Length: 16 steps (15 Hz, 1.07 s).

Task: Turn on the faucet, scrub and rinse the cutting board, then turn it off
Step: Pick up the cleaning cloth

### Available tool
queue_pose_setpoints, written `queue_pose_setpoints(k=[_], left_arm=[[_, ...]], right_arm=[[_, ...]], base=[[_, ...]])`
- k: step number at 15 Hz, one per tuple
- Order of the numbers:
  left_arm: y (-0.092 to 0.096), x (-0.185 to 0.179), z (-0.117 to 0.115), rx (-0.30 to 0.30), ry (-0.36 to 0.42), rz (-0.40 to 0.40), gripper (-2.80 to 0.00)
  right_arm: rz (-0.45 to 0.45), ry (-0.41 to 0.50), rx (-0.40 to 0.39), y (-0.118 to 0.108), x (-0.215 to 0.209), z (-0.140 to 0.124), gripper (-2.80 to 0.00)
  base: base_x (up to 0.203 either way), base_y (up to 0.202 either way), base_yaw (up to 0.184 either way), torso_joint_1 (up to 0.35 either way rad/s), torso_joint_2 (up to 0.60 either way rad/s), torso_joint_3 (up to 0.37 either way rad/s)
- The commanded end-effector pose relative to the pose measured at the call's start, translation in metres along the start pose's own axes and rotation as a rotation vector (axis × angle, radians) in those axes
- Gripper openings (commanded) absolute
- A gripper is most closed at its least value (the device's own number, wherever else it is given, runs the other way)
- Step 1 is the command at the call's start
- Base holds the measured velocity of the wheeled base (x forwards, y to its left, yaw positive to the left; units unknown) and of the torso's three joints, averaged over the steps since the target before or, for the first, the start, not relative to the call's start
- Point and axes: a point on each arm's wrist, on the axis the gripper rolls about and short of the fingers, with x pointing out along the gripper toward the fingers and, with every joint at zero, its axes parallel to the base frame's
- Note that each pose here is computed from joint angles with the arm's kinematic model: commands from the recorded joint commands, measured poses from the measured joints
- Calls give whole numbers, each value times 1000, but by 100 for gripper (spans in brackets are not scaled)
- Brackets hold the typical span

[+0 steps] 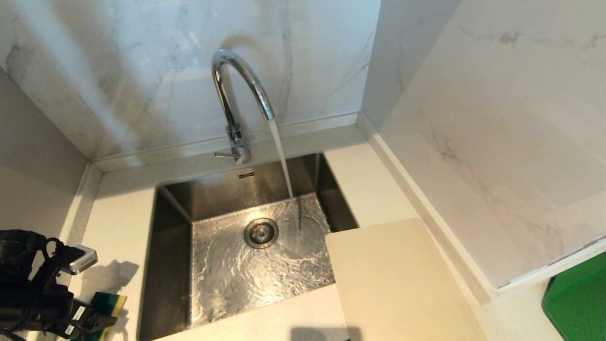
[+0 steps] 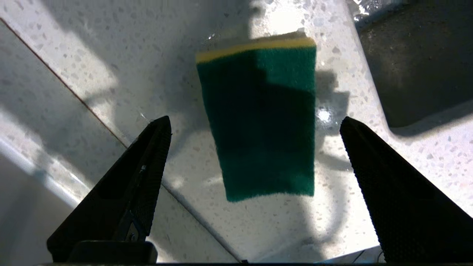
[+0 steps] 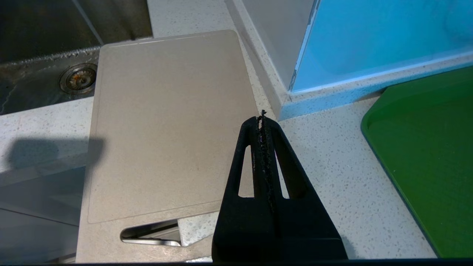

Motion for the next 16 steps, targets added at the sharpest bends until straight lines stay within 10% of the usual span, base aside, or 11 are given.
queue_pose_setpoints(k=[1,16], left_arm=[[1,10,0,0,30,-16,0],[19,23,-3,-38,45,-36,0]], right_arm=[[1,0,-1,0,0,0,-280],[1,0,-1,0,0,0,-280]], base=[[0,0,0,0,0,0],[0,0,0,0,0,0]])
